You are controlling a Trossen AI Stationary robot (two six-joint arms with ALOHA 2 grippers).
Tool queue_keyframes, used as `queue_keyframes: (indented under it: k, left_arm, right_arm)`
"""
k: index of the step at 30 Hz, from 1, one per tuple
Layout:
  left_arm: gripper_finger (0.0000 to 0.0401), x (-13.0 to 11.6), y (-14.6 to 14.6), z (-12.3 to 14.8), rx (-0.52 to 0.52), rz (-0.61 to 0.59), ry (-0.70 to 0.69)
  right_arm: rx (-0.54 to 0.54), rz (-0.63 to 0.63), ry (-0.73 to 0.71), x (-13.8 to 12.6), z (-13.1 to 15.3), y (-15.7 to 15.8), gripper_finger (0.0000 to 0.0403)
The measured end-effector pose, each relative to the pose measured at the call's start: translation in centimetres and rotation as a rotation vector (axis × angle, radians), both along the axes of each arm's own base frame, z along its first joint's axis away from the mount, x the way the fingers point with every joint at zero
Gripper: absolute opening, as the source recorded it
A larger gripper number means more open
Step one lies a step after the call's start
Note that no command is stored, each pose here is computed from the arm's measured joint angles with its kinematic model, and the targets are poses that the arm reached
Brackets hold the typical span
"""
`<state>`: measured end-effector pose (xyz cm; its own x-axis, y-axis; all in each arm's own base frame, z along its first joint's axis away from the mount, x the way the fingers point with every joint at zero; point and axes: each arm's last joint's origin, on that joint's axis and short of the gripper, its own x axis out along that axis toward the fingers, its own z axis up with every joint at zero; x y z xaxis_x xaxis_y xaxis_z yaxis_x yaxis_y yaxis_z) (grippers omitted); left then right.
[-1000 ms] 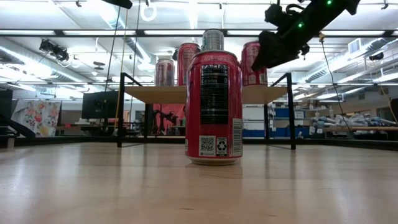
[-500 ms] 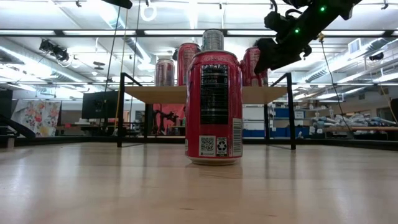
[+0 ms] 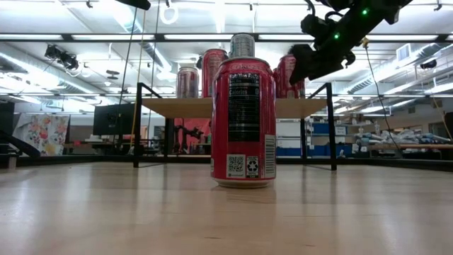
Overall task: Place canned beverage on shelf
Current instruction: Put the white soda can on the shelf aligned with the other white soda can
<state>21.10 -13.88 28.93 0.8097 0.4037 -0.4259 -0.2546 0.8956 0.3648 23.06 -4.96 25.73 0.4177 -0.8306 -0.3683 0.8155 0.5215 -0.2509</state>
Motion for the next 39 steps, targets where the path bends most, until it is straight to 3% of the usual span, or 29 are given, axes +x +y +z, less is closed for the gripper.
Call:
queue_keyframes:
  k: [20,27,39]
  left_arm:
    - [0.0396,0.0,0.0,0.0,0.000,0.000,0.000]
    - [0.0396,0.0,0.0,0.0,0.001,0.000,0.002]
    - [0.0396,-0.1,0.0,0.0,-0.010,0.007,0.001]
  right_arm:
    - [0.012,0.011,-0.008,0.0,0.0,-0.1,0.0368]
    - [0.010,0.121,-0.026,-0.2,2.0,0.3,0.0368]
    - [0.016,0.120,-0.097,-0.6,3.3,1.5,0.0367]
